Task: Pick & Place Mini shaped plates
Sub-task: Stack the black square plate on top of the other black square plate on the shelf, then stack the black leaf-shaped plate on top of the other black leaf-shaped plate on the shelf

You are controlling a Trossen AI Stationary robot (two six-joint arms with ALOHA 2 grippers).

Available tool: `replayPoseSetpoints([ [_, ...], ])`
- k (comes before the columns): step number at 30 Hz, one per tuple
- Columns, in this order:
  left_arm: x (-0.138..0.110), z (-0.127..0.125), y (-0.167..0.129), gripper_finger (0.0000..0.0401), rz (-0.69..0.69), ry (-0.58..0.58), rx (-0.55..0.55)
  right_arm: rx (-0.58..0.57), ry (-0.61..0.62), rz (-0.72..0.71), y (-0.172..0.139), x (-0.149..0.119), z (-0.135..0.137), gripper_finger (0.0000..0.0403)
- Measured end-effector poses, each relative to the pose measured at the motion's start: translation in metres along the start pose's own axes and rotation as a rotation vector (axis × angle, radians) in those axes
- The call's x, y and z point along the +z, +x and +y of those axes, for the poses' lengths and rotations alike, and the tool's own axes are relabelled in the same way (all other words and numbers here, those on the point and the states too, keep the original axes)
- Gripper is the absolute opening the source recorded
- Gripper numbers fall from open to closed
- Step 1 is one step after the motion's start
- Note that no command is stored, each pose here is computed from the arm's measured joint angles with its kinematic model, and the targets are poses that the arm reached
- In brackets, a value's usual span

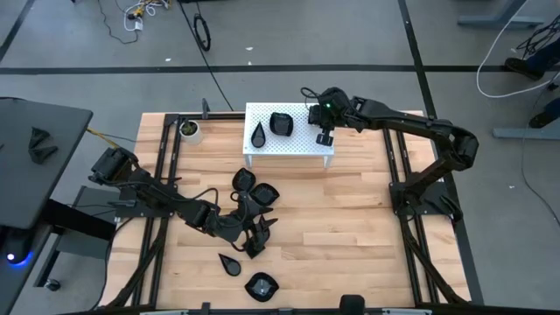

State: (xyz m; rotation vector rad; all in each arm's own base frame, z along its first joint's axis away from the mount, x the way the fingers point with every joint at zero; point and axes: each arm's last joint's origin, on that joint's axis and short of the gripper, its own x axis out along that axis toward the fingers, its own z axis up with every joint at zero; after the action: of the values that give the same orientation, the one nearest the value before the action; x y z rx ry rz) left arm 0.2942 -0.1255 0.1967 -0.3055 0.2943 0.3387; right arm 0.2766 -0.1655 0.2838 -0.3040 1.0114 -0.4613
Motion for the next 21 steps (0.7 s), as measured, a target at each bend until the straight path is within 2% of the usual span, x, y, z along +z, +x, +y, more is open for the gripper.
replayPoseSetpoints([
  [8,0.0,0.0,0.0,0.0178,0.0,0.0,0.0,0.003,0.028,-0.004,-0.005,0.001,0.002,0.0162],
  [11,0.0,0.0,0.0,0.0178,0.0,0.0,0.0,0.021,0.057,-0.065,-0.02,0.007,0.008,0.0195],
  [13,0.0,0.0,0.0,0.0178,0.0,0.001,0.0,0.08,0.092,-0.137,-0.034,0.012,0.015,0.0207],
  [17,-0.001,0.001,-0.001,0.0178,0.017,0.006,0.007,0.281,0.13,-0.302,-0.063,0.028,0.046,0.0214],
  [21,-0.003,0.001,-0.016,0.0178,0.08,-0.029,0.021,0.424,0.067,-0.374,-0.073,0.035,0.107,0.0206],
])
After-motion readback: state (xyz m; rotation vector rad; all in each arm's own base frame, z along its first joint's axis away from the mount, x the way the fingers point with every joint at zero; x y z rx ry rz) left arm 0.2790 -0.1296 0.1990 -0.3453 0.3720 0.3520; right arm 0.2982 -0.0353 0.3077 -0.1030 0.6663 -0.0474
